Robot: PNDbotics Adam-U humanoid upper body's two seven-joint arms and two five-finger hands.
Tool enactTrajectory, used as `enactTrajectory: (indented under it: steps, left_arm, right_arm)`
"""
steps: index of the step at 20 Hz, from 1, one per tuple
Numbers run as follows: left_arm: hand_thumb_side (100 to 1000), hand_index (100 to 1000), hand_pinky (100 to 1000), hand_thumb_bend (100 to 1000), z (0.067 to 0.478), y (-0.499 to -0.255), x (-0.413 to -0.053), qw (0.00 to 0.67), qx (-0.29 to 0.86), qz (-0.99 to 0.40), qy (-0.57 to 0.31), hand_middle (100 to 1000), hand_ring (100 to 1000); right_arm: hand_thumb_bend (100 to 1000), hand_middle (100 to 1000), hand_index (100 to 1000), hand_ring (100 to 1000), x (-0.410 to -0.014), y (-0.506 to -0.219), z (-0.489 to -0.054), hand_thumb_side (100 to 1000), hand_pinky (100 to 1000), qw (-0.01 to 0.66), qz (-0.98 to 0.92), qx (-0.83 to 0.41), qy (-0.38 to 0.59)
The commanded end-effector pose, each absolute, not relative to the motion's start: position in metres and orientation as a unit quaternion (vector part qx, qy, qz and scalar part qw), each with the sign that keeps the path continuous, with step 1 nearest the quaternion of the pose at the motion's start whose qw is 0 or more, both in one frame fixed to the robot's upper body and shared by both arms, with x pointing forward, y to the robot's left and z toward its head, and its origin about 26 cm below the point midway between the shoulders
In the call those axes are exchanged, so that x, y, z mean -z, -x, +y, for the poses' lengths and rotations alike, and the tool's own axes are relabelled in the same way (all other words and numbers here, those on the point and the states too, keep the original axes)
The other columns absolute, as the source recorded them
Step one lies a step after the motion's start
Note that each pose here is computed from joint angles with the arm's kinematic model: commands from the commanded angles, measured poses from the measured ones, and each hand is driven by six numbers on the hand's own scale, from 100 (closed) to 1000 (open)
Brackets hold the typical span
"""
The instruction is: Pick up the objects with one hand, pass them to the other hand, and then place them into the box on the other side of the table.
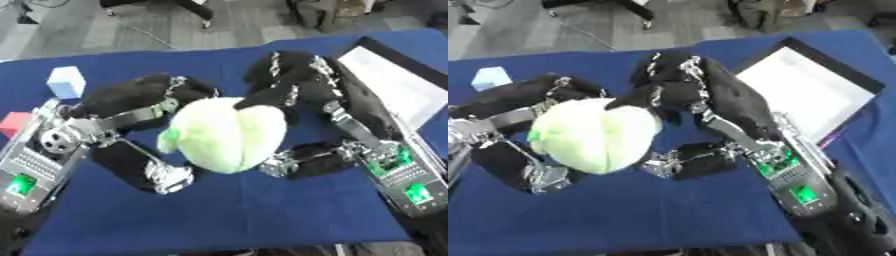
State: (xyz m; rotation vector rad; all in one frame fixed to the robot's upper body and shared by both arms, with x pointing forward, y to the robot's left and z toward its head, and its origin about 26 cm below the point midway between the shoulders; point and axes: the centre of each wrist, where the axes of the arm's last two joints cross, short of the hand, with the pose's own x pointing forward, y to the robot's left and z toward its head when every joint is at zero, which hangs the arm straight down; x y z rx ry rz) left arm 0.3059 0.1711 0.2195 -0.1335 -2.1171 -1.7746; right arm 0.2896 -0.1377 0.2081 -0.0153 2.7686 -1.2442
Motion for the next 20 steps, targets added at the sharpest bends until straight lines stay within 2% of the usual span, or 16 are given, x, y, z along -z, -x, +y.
enactTrajectory:
  steps: [1, 6, 13, 17, 20]
  left_arm:
    - [689, 809, 823, 100, 0.18, -0.312, -0.22, 0.2, 0.624, -0.755, 0.033, 647, 666]
    - [702, 808, 824, 100, 0.187, -0.32, -0.209, 0.226, 0.617, -0.754, 0.023, 647, 666]
    - [696, 802, 823, 100, 0.198, -0.328, -0.194, 0.262, 0.6, -0.756, 0.009, 643, 661]
    - [676, 795, 822, 100, 0.21, -0.331, -0.183, 0.293, 0.575, -0.764, -0.009, 638, 655]
    - [626, 778, 817, 100, 0.222, -0.33, -0.177, 0.318, 0.537, -0.781, -0.025, 625, 642]
  right_arm:
    - [147, 165, 266, 513, -0.217, -0.29, -0.143, 100, 626, 0.061, 0.92, 0.386, -0.006]
    - [101, 170, 265, 513, -0.219, -0.292, -0.149, 100, 627, 0.046, 0.935, 0.352, -0.019]
    - [100, 187, 266, 513, -0.224, -0.297, -0.166, 100, 627, 0.018, 0.954, 0.294, -0.053]
    - [100, 186, 278, 519, -0.229, -0.302, -0.19, 100, 630, -0.018, 0.959, 0.258, -0.114]
    - [100, 177, 301, 528, -0.232, -0.304, -0.217, 100, 633, -0.064, 0.951, 0.24, -0.186]
